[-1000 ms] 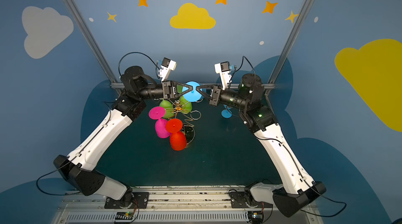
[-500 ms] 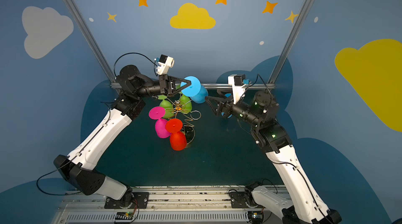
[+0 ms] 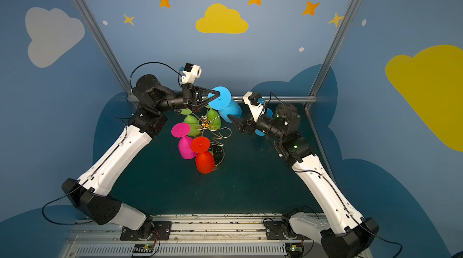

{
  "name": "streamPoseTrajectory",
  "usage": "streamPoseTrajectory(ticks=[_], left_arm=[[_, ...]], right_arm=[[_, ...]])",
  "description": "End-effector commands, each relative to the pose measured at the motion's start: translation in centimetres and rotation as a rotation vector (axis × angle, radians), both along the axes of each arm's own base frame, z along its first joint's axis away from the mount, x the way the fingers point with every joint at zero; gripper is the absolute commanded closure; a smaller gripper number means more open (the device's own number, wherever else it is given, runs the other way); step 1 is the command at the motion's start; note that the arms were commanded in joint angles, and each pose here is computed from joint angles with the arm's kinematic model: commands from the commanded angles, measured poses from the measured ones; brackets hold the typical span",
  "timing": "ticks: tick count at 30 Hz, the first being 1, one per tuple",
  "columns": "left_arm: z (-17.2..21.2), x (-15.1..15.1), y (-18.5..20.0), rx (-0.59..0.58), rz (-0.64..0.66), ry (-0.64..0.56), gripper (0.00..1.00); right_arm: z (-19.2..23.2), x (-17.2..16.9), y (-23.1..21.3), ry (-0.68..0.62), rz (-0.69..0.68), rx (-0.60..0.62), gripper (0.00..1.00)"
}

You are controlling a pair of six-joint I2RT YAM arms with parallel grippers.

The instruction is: Take the wine glass off the wine glass rack

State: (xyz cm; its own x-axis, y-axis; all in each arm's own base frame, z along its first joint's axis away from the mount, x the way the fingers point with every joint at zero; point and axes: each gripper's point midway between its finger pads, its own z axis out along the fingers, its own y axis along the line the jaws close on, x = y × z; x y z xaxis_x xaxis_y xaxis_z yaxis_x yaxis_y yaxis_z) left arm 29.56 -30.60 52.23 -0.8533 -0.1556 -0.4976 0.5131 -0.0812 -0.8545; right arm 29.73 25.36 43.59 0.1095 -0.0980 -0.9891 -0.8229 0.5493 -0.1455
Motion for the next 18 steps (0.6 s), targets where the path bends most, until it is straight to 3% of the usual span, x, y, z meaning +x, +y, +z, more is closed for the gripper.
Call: streamPoseTrajectory(ticks=[1, 10, 14, 17, 18], left_arm=[[1.7, -0.7, -0.1, -0.031, -0.032, -0.050, 0.97], [1.7, -0.9, -0.3, -0.036, -0.058, -0.048, 0.97], [1.7, -1.1, -0.3, -0.035, -0.061, -0.058, 0.97], [1.6, -1.1, -0.1, -0.030, -0.053, -0.075, 0.88], [1.7, -1.1, 0.0, -0.030, -0.046, -0.087, 0.77]], right_arm=[[2.2, -0.2, 1.1, -0.087, 0.047, 0.018, 0.13], [1.4, 1.0, 2.7, -0.036, 0.062, 0.033, 0.18], [1.6, 0.9, 2.3, -0.008, 0.042, 0.037, 0.38], [1.5, 0.5, 1.8, 0.030, 0.026, 0.044, 0.52], [1.5, 0.4, 1.6, 0.045, 0.017, 0.046, 0.54]])
